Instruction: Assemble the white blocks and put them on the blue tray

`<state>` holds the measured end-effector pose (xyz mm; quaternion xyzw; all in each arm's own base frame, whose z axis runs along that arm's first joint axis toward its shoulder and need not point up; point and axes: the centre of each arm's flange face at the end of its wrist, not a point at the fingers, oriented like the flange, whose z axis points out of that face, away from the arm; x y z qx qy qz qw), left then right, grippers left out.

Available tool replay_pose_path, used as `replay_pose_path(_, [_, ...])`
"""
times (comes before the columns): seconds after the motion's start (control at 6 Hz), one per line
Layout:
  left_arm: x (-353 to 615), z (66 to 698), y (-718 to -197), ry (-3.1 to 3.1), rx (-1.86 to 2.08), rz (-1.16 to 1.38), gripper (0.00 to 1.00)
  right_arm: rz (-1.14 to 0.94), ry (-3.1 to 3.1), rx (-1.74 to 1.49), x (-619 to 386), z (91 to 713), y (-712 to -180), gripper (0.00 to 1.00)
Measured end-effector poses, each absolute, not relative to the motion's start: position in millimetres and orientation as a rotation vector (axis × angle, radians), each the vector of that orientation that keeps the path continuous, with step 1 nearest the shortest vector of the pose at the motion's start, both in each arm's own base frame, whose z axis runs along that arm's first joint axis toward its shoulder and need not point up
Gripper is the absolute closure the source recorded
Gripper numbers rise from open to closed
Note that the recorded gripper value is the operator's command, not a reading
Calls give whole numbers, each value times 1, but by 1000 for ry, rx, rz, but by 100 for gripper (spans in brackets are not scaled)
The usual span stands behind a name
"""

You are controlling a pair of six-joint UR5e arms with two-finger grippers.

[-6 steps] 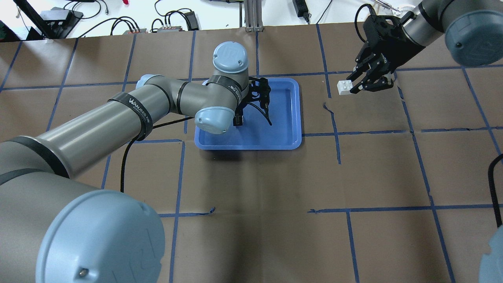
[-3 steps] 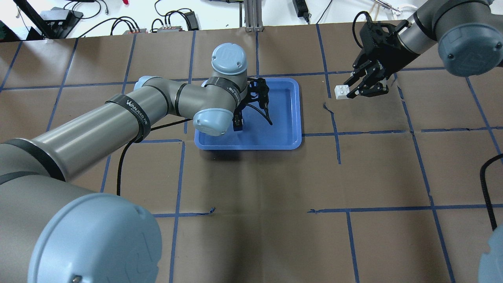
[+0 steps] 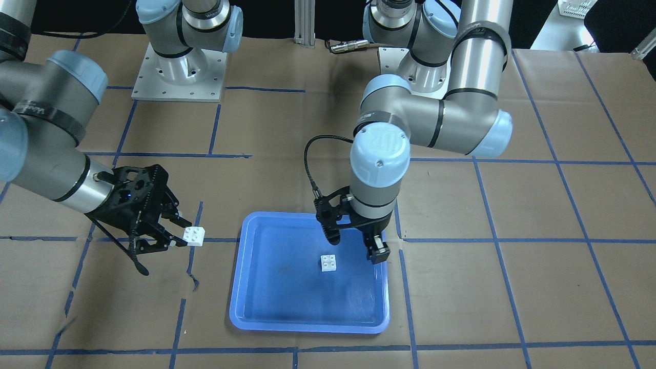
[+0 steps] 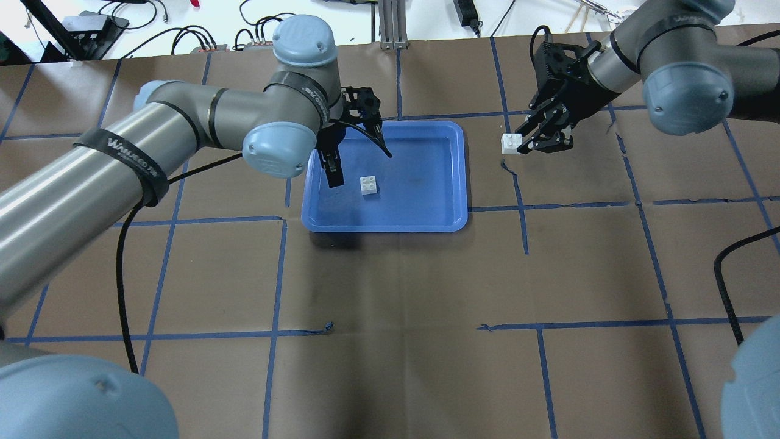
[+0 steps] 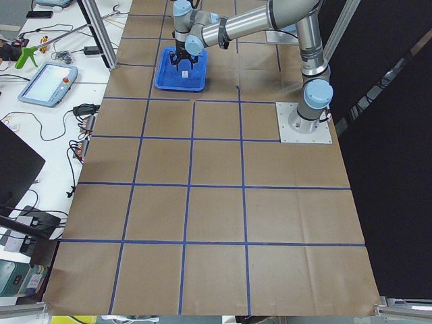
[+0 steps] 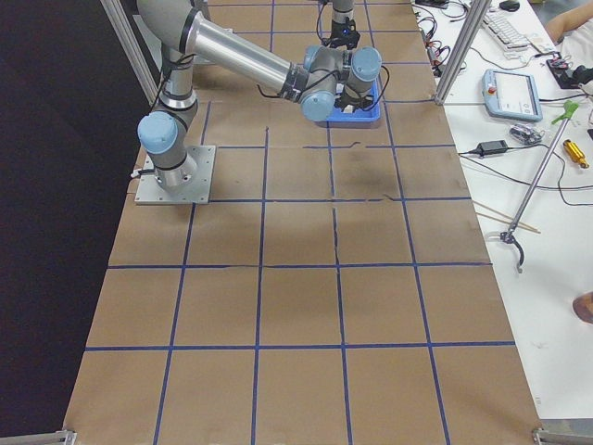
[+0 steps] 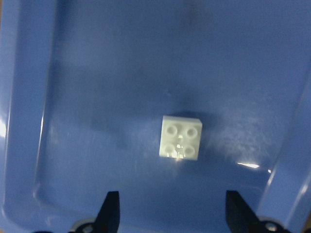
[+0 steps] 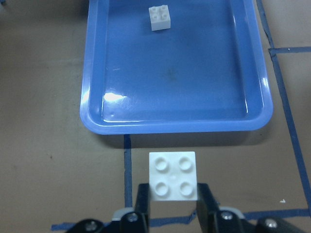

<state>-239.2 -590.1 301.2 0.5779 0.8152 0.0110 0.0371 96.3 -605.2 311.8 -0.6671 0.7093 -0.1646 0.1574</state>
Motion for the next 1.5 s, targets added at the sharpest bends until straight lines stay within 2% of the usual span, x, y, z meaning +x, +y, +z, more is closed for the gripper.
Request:
replay_pose_path(0.33, [-195, 372, -552, 2684, 1528, 123, 20, -510, 2085, -1878, 166, 293, -613, 77])
replay_pose_path(0.67, [-185, 426, -517, 2907, 997, 131, 20, -548, 2091, -1868, 238, 269, -609, 77])
replay_pose_path(0.83, [-180, 452, -501, 2994, 683, 88, 8, -559, 2090, -1864, 261, 256, -607, 77])
replay_pose_path(1.0, [-171, 477, -491, 3084, 410, 21, 2, -570, 2098, -1852, 274, 240, -608, 77])
replay_pose_path(1.33, [-163, 513, -492, 3179, 89, -68, 1, -574, 2104, -1846, 282, 212, -612, 77])
replay_pose_path(1.5, [-161, 511, -501, 3189, 35, -56, 1, -563, 2106, -1844, 282, 202, -613, 77])
